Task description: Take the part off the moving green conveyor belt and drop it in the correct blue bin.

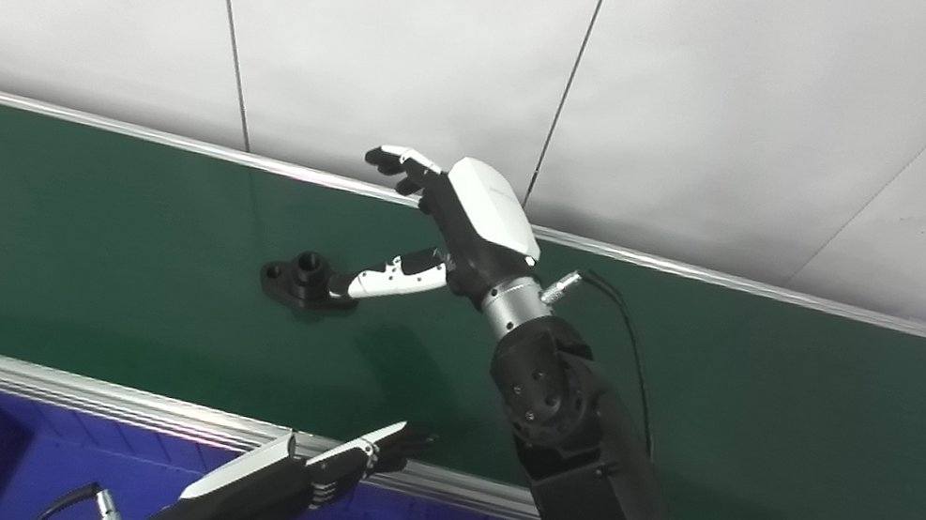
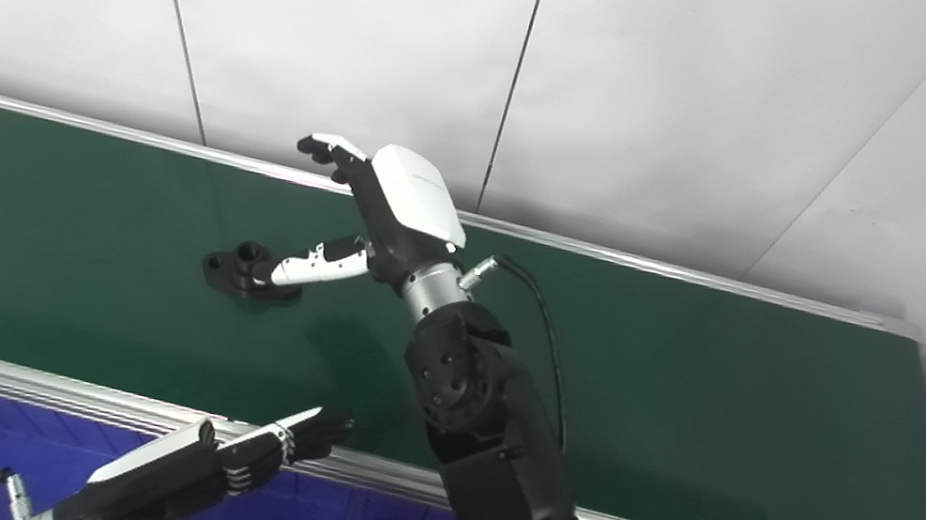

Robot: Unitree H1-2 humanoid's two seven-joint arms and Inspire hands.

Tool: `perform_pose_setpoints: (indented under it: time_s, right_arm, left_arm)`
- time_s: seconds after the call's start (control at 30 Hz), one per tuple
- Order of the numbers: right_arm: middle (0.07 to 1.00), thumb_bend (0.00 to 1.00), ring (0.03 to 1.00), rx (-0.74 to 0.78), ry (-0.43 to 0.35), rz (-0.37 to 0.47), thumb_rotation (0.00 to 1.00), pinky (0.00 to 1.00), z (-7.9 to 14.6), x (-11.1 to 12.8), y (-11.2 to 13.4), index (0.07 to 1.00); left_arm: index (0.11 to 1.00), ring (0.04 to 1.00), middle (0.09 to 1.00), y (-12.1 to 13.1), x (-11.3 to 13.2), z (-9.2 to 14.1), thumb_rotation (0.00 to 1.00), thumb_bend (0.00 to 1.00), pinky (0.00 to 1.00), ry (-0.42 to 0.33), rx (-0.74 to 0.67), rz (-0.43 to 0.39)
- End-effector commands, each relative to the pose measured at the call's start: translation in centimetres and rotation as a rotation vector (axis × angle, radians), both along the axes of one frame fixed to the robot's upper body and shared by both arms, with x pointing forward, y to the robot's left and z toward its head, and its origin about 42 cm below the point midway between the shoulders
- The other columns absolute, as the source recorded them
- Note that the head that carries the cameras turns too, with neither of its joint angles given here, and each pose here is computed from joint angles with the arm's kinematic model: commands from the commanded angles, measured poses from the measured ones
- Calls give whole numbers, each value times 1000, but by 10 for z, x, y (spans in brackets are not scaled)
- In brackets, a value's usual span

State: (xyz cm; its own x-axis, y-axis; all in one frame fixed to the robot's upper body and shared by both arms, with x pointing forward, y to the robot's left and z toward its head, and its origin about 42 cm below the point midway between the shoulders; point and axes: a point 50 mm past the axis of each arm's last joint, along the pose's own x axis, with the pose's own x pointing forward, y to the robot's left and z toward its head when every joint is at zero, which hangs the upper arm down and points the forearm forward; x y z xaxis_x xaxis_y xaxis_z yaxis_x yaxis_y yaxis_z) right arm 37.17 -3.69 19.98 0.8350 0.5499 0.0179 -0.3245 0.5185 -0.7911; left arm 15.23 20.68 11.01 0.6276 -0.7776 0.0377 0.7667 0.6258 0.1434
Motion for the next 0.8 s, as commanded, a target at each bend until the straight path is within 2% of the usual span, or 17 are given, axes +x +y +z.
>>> perform_pose_setpoints:
  time_s: [0.0, 0.2, 0.27, 0.43, 0.53, 0.77]
  right_arm:
    - [828, 927, 783, 13, -106, 63, 336, 711, 21, 3, 12, 826]
    - [809, 946, 761, -16, -92, 70, 255, 690, 10, 3, 18, 817]
    - [809, 946, 764, -20, -81, 75, 200, 689, 5, 3, 19, 817]
    - [826, 934, 805, -34, -61, 86, 130, 747, -4, 2, 20, 817]
    - [828, 924, 831, -55, -63, 93, 125, 786, -9, 2, 19, 843]
    - [813, 934, 829, -93, -59, 83, 49, 803, -28, 3, 16, 881]
  left_arm:
    - [1000, 1000, 1000, 2, -1, 11, 607, 391, 1000, -32, -24, 4]
    - [1000, 1000, 1000, 1, -3, 13, 622, 402, 1000, -26, -23, 6]
    - [1000, 1000, 1000, 2, -3, 13, 610, 397, 1000, -27, -29, 8]
    - [1000, 1000, 1000, 2, -4, 15, 602, 390, 1000, -27, -36, 9]
    - [1000, 1000, 1000, 3, -5, 14, 598, 396, 1000, -26, -38, 11]
    - [1000, 1000, 1000, 5, -6, 15, 576, 397, 1000, -22, -46, 13]
